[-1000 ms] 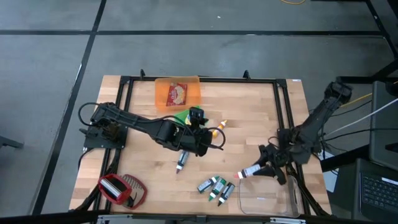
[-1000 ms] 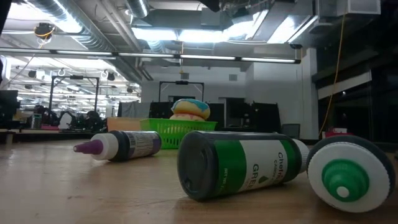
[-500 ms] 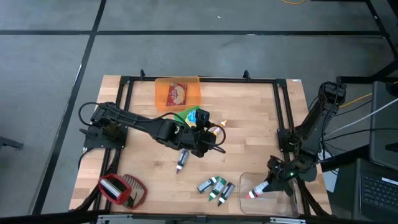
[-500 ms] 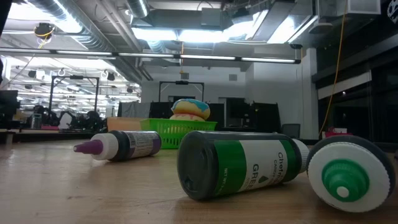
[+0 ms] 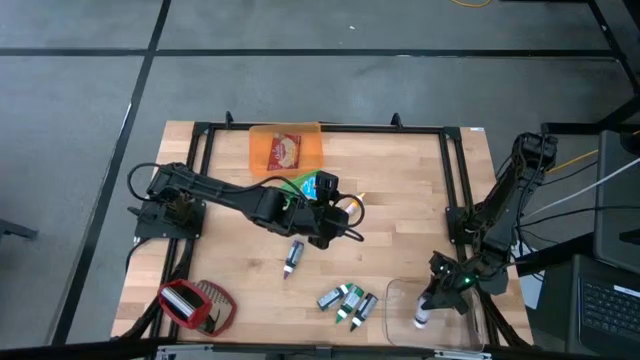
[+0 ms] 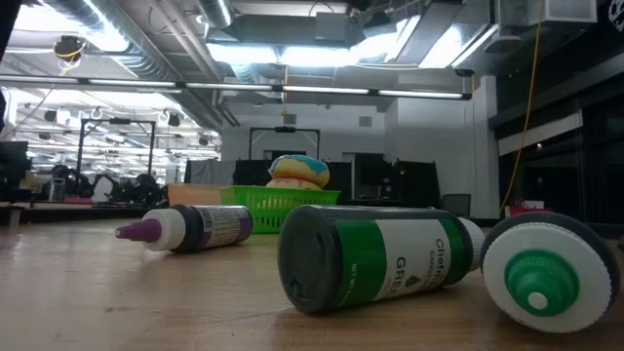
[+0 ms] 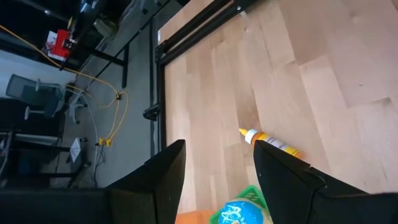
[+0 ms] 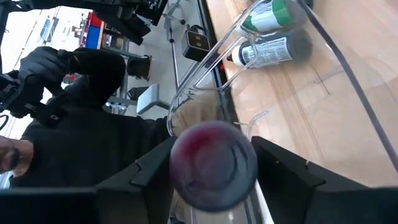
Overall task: Pick & Place Food Item
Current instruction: Put the pink food coloring into the transparent bin, then put the yellow food coloring into the transparent bin
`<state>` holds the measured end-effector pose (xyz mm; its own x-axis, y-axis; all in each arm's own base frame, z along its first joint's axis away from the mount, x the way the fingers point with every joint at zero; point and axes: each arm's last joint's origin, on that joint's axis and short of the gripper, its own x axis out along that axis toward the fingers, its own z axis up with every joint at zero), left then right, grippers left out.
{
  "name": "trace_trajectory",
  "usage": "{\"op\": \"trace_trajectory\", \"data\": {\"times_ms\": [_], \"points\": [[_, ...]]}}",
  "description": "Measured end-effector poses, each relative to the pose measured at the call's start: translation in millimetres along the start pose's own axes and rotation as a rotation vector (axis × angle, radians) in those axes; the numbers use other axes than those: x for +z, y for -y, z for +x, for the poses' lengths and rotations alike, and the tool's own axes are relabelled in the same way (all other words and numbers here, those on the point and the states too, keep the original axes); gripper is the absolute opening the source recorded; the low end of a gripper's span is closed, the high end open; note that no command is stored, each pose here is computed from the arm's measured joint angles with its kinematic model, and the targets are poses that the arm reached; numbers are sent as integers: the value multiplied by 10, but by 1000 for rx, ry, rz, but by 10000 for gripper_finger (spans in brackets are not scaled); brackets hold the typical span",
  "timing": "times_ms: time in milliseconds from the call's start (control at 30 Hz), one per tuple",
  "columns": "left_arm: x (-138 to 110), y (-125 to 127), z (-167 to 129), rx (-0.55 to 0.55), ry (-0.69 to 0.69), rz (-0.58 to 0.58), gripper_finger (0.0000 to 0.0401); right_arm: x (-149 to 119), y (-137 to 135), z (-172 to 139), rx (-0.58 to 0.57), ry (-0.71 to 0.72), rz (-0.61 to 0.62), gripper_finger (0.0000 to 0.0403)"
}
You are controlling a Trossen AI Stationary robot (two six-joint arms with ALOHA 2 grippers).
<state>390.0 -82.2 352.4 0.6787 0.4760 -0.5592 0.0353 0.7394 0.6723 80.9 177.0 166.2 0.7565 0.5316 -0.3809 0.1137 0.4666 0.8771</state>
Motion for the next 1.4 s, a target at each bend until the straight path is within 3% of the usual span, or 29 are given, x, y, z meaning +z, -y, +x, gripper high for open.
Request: {"op": "trace_trajectory", "data": {"times_ms": [500,900,1100,1400], "points": [[-33,-72,71,-30,-3,-10,184,31,3,16,-5,13,11,219],[-38,-82,82,-31,-4,9,184,145,33,91,-32,-62,61,270],[-55,-119,111,-24,-13,6,184,229,17,100,-18,-28,-51,261],[-60,-142,129,-23,-11,6,184,429,-178,-96,129,85,-192,252]]}}
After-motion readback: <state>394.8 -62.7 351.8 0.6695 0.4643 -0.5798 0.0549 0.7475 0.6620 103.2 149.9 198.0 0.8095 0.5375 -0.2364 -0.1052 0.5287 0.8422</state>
